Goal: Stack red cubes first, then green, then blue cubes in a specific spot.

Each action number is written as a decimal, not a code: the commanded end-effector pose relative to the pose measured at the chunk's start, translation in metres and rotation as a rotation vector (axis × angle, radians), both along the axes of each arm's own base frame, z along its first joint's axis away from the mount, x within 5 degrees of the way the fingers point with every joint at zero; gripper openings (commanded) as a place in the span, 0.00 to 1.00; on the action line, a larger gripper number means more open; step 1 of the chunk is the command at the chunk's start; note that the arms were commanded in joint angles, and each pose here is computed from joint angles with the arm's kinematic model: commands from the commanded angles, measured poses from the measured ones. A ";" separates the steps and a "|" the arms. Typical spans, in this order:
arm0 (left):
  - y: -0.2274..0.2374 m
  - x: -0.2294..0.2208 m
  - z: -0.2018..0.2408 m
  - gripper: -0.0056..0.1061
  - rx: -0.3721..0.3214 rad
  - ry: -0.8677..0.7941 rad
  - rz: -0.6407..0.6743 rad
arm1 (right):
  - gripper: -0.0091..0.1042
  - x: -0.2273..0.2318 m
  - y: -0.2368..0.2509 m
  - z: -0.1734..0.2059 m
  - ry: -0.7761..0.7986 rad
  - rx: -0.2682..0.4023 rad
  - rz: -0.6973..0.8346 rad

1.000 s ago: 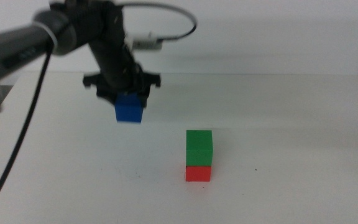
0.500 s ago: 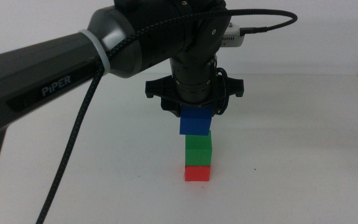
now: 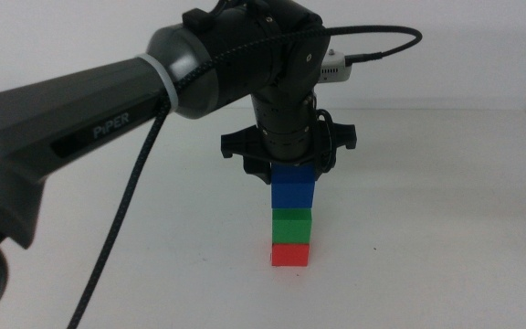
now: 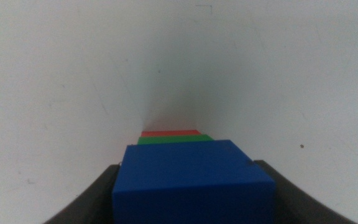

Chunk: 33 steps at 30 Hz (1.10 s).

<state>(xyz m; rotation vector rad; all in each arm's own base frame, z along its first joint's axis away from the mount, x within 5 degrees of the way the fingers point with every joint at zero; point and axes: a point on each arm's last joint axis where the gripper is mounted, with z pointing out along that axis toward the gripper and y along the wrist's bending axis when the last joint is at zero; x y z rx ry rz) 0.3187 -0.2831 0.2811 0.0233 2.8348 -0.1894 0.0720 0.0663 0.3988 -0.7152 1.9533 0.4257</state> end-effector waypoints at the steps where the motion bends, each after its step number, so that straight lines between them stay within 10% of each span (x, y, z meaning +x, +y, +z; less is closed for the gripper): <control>1: -0.002 0.001 -0.001 0.03 -0.020 -0.002 0.001 | 0.90 -0.001 -0.001 0.000 -0.012 -0.004 0.008; 15: -0.002 0.004 -0.011 0.15 0.024 0.014 -0.003 | 0.90 -0.001 -0.001 0.000 -0.012 -0.004 0.008; 25: -0.003 0.004 -0.010 0.87 0.024 0.000 -0.042 | 0.90 -0.001 -0.001 0.000 -0.012 -0.004 0.008; 33: 0.003 -0.006 0.051 0.89 -0.048 -0.091 -0.148 | 0.90 -0.001 -0.001 0.000 -0.012 -0.004 0.008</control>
